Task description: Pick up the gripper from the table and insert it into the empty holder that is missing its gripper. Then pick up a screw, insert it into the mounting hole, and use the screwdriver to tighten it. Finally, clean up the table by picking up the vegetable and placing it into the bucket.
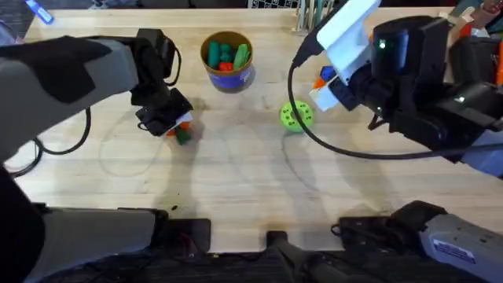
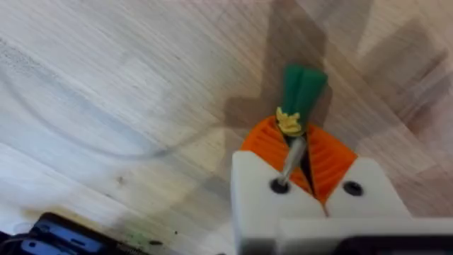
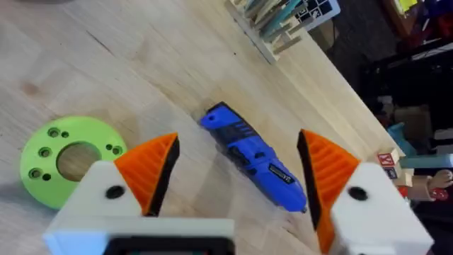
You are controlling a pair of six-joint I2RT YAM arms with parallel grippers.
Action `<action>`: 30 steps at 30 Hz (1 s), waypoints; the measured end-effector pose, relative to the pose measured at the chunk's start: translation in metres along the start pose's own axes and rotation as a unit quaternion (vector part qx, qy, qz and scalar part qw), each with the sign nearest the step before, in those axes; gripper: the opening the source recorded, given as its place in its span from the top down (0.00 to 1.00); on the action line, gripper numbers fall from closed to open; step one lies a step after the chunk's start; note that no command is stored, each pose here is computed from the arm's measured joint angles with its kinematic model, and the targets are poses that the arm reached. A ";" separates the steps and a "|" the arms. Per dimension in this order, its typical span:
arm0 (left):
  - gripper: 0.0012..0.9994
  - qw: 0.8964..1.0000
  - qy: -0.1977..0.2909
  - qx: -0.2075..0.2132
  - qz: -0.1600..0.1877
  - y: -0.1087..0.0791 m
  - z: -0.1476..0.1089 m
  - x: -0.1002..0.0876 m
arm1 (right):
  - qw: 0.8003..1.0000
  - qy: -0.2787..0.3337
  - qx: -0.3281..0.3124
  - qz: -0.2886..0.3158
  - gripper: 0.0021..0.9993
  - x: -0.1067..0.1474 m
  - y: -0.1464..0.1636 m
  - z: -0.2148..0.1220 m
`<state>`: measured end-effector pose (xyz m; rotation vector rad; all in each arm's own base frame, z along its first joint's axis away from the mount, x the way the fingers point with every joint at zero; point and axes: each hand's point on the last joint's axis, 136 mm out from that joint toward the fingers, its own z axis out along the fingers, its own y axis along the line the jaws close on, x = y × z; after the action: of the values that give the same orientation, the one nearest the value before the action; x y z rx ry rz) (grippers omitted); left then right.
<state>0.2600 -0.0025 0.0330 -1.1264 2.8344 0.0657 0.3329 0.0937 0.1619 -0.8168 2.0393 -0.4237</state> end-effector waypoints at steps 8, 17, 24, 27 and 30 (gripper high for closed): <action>0.98 1.000 -0.010 0.020 -0.002 0.000 -0.034 -0.001 | 1.000 0.000 0.000 0.000 0.01 0.000 0.000 0.000; 0.98 0.935 -0.193 0.287 0.071 -0.103 -0.177 -0.048 | 1.000 0.000 0.000 0.000 0.01 0.000 0.000 0.000; 0.98 0.900 -0.219 0.341 0.163 -0.165 -0.181 -0.038 | 1.000 0.000 0.000 0.000 0.01 0.000 0.000 0.000; 0.98 0.901 -0.212 0.337 0.173 -0.179 -0.164 -0.041 | 1.000 0.000 0.000 0.000 0.01 0.000 0.000 0.000; 0.97 0.907 -0.202 0.325 0.177 -0.185 -0.146 -0.043 | 1.000 0.000 0.000 0.000 0.01 0.000 0.000 0.000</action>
<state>0.4077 -0.1184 0.1812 -0.3921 2.3504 -0.5180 0.3330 0.0937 0.1618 -0.8167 2.0396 -0.4239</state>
